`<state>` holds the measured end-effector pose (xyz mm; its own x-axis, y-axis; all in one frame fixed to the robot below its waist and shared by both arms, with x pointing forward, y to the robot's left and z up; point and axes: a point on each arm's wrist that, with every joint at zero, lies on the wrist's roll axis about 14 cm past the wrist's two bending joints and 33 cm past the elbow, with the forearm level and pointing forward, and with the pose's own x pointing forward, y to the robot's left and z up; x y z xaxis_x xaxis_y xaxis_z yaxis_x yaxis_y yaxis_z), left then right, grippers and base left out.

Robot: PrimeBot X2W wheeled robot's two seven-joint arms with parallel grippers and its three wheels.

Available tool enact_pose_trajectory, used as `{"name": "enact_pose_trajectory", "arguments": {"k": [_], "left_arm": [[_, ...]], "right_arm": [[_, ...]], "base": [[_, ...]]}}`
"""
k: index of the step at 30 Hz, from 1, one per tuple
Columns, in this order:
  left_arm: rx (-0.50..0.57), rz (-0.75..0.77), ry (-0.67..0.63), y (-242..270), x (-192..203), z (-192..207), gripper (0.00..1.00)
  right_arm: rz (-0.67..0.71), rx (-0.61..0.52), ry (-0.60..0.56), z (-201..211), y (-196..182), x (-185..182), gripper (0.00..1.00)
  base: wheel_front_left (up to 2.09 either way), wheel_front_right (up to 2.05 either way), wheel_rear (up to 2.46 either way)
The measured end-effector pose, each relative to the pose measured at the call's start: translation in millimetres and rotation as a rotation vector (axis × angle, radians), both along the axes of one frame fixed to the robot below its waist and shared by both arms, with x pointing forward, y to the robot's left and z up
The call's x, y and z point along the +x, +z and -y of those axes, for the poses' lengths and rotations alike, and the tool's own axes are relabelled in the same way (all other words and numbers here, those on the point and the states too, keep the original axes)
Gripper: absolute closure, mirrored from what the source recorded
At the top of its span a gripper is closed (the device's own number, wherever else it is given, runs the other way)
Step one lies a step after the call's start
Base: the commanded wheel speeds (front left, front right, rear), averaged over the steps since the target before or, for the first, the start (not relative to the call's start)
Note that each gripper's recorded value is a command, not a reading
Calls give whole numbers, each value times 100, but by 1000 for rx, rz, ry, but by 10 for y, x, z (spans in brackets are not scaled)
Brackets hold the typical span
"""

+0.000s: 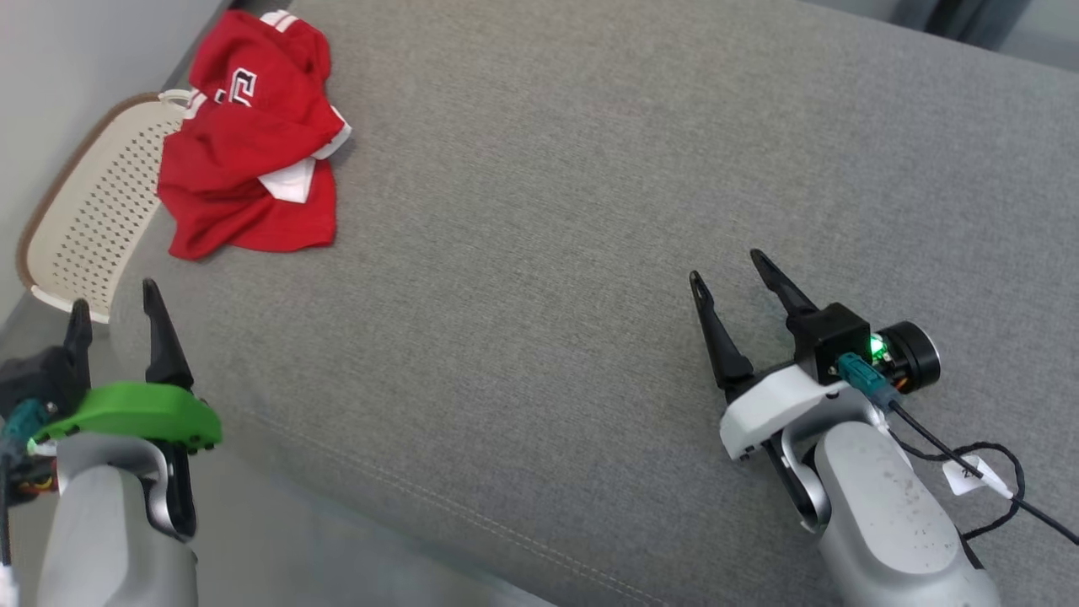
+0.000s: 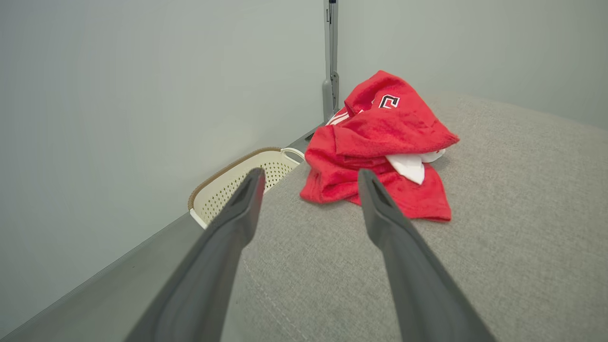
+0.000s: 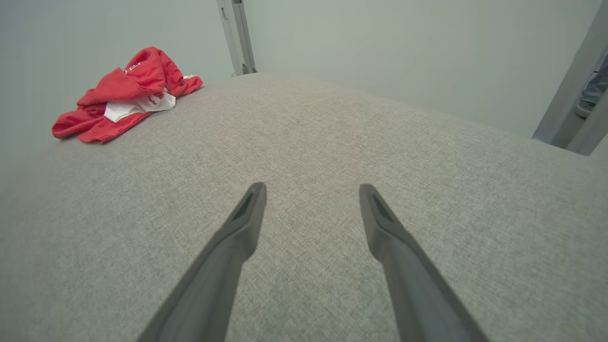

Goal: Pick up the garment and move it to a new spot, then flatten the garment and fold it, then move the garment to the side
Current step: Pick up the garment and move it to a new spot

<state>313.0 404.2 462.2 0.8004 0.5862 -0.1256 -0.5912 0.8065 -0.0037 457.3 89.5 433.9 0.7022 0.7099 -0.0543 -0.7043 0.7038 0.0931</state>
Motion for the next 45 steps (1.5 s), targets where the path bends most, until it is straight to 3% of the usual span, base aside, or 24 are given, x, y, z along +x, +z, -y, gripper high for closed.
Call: {"name": "enact_pose_trajectory", "arguments": {"k": [5,16,28,29,30,31,39,45], "left_arm": [[14,-29,-55,-29,502,-54,0],[8,-152,-114,-409,1244,-158,0],[-103,-295,-95,-1073,1529,-128,0],[-114,-307,-95,-1125,1541,-113,26],[-126,-312,-95,-1167,1563,-91,69],[-134,-326,-98,-1206,1571,-74,100],[-103,-311,-144,-1136,1748,-16,100],[49,-78,-233,-273,2223,16,100]], "right_arm": [[28,53,-42,100,58,194,0],[4,65,-112,381,-234,379,0],[18,73,-204,756,-308,475,0],[22,73,-212,792,-300,484,0],[26,69,-219,828,-299,490,0],[27,71,-229,862,-290,498,0],[41,73,-265,1006,-217,504,0],[53,92,-300,1104,-76,519,0]], "base": [[0,0,0],[0,0,0],[0,0,0],[0,0,0],[0,0,0],[0,0,0],[0,0,0],[0,0,0]]}}
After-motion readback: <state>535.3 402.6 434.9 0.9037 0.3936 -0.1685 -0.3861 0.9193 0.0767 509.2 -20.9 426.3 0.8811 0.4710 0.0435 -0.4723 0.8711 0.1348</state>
